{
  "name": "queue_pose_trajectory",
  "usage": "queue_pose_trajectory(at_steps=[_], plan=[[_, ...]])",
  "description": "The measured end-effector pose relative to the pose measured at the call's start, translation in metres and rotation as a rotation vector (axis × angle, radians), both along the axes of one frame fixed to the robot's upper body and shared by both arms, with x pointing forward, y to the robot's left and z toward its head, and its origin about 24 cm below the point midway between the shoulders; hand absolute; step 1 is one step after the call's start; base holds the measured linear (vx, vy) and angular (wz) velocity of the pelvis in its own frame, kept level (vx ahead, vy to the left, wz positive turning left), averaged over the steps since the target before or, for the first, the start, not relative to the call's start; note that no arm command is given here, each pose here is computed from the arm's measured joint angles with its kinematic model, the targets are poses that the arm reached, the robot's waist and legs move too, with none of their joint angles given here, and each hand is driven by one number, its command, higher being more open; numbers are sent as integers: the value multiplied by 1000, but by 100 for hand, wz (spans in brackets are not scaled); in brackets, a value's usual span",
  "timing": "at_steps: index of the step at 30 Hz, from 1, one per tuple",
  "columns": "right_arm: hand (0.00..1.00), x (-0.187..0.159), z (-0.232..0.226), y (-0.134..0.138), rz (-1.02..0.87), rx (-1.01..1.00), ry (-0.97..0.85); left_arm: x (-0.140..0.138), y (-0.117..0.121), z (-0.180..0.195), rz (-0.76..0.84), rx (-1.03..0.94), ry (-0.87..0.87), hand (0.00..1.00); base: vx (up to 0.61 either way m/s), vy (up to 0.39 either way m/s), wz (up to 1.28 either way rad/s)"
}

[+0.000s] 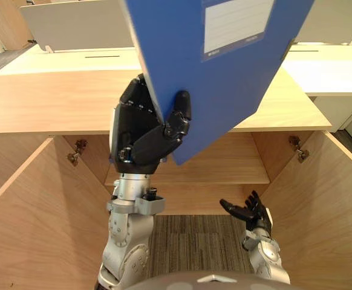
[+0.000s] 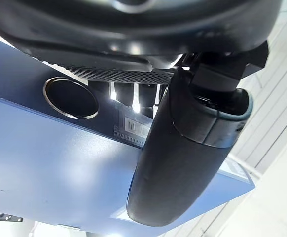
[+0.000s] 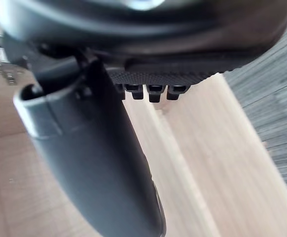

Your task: Walk over to the cabinet, pick up the folder, carry it to the office cabinet, place the folder inside the office cabinet, then close the office cabinet door

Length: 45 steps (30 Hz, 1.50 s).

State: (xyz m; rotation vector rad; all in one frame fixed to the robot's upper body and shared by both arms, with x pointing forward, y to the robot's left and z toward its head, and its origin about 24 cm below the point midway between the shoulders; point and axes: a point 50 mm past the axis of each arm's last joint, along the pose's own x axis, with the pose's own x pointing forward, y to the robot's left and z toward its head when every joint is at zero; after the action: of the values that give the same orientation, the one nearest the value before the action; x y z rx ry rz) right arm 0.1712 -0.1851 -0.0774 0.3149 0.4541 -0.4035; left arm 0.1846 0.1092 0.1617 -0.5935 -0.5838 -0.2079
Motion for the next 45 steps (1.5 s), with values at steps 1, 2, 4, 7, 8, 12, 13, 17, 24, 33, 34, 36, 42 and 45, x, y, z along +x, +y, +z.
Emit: queue_pose_trajectory(at_steps=[1, 2, 4, 7, 8, 12, 13, 17, 24, 33, 34, 36, 42, 45], plan=[[100, 4, 10, 2, -9, 3, -52, -1, 4, -4, 13, -1, 18, 0, -22, -1, -12], [100, 6, 17, 4, -14, 8, -86, -1, 6, -7, 24, 2, 35, 0, -21, -5, -13], [100, 9, 33, 6, -33, 12, -168, 0, 8, -17, 27, -2, 85, 0, -16, -10, -7], [100, 13, 55, 6, -44, 5, -272, 3, 13, -32, 33, 2, 154, 0, -20, -10, -6], [100, 14, 66, 5, -49, -3, -322, 3, 15, -38, 42, 8, 185, 0, -26, -16, -6], [100, 18, 104, 1, -62, -47, -497, 5, 22, -52, 77, 27, 252, 0, -16, -12, -7], [100, 18, 109, 1, -62, -53, -520, 6, 23, -52, 81, 28, 255, 0, -17, -11, -16], [100, 19, 134, 1, -57, -86, -637, 6, 28, -54, 101, 29, 258, 0, -18, -9, -12], [100, 37, 161, 6, 43, -110, -777, 9, 27, -63, 68, 58, 272, 0, -27, -6, -2], [100, 61, 193, 19, 290, -195, -929, 16, 21, -61, -66, 140, 202, 0, -17, -9, 1], [100, 63, 195, 18, 304, -204, -934, 18, 20, -60, -79, 146, 187, 0, 0, 0, 0], [100, 68, 196, 17, 329, -223, -937, 22, 19, -57, -105, 161, 164, 0, 0, 0, 0], [100, 90, 185, 5, 421, -295, -854, 35, 20, -65, -160, 162, 189, 0, 0, 0, 0], [100, 96, 173, -1, 452, -254, -801, 37, 21, -66, -190, 163, 193, 0, 1, -4, 3]])
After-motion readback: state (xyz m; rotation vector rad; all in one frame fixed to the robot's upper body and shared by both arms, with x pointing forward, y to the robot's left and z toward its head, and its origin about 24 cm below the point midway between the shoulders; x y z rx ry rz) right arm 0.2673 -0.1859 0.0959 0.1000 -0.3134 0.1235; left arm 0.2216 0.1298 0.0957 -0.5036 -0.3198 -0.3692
